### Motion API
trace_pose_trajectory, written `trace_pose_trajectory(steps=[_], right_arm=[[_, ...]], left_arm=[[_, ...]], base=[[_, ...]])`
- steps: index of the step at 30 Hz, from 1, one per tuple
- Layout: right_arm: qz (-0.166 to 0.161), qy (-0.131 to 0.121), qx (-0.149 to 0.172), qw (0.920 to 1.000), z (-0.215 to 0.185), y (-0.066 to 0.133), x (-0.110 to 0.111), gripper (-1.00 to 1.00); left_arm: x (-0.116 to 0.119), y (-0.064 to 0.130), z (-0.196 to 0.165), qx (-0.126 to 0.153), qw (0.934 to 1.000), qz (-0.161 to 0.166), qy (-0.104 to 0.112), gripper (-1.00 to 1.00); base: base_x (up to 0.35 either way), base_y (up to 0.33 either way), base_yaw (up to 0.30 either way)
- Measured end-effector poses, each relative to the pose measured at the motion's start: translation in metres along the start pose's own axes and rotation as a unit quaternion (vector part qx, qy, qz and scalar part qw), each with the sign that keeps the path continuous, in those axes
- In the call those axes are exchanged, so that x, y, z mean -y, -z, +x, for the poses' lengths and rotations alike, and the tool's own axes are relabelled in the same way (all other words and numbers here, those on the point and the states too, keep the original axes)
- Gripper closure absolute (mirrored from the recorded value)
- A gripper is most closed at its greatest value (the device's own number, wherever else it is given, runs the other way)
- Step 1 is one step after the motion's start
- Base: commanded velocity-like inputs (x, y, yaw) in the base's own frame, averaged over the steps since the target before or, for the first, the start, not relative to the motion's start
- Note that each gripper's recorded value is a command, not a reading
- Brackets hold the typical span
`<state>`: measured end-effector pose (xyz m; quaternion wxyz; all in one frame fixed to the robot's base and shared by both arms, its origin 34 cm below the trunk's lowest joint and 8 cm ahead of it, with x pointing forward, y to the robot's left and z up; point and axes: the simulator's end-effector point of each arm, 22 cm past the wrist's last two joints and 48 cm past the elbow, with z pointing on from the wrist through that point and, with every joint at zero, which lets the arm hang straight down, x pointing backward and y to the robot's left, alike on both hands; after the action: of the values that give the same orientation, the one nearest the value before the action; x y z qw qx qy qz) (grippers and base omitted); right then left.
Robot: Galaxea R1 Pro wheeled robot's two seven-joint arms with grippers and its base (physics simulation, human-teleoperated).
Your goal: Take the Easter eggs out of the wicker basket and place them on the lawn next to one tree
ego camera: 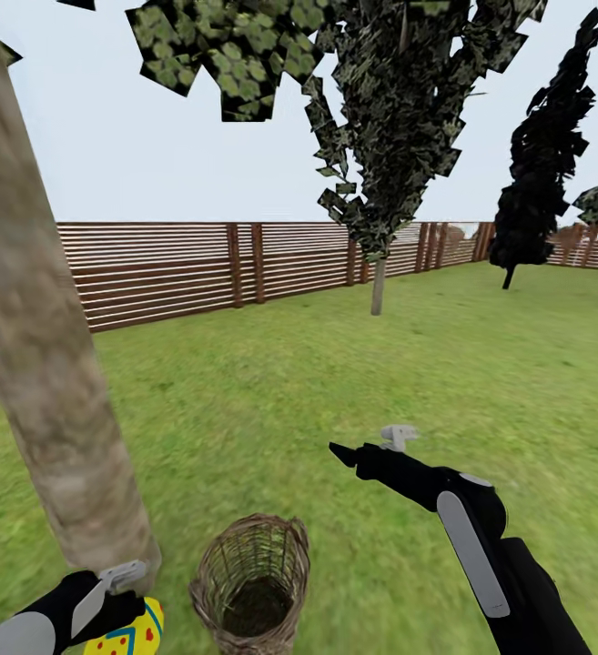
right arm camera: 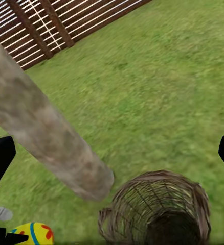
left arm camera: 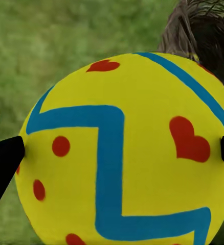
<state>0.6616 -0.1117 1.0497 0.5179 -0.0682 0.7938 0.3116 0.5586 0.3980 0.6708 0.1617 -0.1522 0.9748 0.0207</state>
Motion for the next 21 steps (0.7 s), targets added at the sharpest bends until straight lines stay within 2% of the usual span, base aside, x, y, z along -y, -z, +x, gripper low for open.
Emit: trace_pose_trajectory(steps=[9, 17, 21], right_arm=[[-0.001, -0.001, -0.002, 1.0, 0.0019, -0.0012, 0.0003, -1.0], [-0.001, -0.001, -0.002, 1.0, 0.0018, -0.0009, 0.0001, -1.0], [-0.003, 0.0, -0.003, 1.0, 0.0024, -0.0012, -0.0012, -1.0]], left_arm=[[-0.0004, -0.0014, 0.0004, 0.001, 1.0, -0.001, 0.0, 1.0], [-0.0003, -0.0013, -0.001, 0.004, 1.0, -0.001, -0.001, 1.0], [-0.0001, -0.0013, -0.001, 0.005, 1.0, -0.001, -0.001, 1.0]], base=[[-0.263, 0.0, 0.267], [-0.033, 0.0, 0.285], [-0.001, 0.0, 0.133]])
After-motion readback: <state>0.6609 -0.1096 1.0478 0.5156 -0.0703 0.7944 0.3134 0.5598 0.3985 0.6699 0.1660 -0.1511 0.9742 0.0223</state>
